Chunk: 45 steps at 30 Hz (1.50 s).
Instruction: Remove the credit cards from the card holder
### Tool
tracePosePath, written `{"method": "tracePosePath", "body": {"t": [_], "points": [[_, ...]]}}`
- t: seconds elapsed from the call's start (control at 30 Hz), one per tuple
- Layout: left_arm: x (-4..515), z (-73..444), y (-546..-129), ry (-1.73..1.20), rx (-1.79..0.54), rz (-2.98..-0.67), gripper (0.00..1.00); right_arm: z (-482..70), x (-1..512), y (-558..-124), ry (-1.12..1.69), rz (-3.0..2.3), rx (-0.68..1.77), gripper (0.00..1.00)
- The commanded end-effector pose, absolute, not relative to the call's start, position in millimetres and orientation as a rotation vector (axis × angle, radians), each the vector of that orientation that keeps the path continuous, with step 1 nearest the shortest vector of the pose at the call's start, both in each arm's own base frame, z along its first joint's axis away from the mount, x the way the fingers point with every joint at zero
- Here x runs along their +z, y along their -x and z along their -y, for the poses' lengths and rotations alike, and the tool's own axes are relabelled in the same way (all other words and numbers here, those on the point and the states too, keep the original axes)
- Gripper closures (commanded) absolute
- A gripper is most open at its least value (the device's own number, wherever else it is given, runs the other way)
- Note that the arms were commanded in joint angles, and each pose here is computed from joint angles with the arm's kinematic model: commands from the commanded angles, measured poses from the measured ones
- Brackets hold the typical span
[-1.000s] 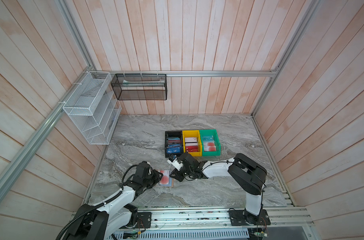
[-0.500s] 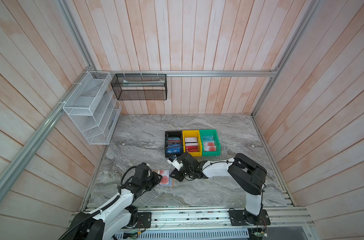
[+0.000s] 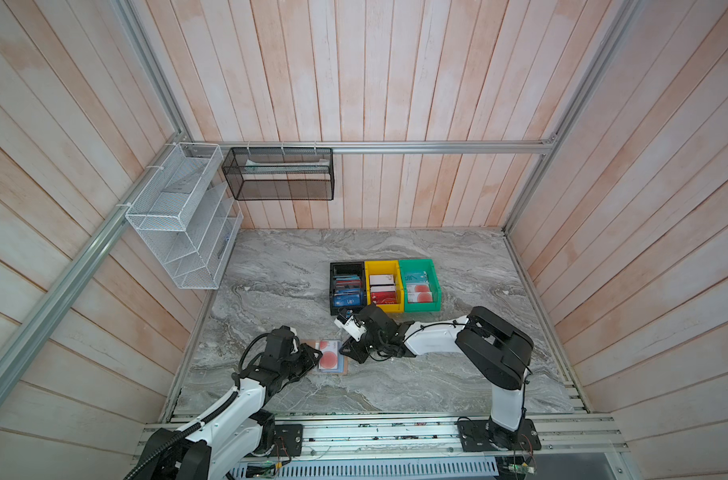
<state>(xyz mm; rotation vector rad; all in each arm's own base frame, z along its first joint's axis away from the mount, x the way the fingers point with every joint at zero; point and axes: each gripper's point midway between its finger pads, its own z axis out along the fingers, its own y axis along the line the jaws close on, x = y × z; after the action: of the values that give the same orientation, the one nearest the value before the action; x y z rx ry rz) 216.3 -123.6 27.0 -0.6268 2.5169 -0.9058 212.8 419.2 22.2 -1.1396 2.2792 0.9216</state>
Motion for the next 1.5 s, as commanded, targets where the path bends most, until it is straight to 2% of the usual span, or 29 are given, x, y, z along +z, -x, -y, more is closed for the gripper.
{"method": "tracePosePath", "body": {"t": [0.0,0.37,0.6,1.0,1.47], "points": [[10.5,110.2,-206.0,0.651,-0.811,-2.58,0.69,-351.7,-66.3,-182.4,1.18,-2.652,0.651,0.73],[8.0,115.3,-211.7,0.628,-0.847,-2.59,0.7,-353.7,-69.4,-182.3,1.191,-2.659,0.654,0.73],[2.1,117.9,-211.2,0.627,-0.855,-2.62,0.77,-352.2,-72.0,-180.9,1.194,-2.667,0.651,0.73],[1.5,112.1,-202.6,0.636,-0.83,-2.61,0.81,-349.3,-75.6,-178.9,1.196,-2.681,0.644,0.73],[4.8,118.9,-205.4,0.498,-0.858,-2.616,0.8,-346.7,-81.8,-175.8,1.203,-2.699,0.643,0.73]]}}
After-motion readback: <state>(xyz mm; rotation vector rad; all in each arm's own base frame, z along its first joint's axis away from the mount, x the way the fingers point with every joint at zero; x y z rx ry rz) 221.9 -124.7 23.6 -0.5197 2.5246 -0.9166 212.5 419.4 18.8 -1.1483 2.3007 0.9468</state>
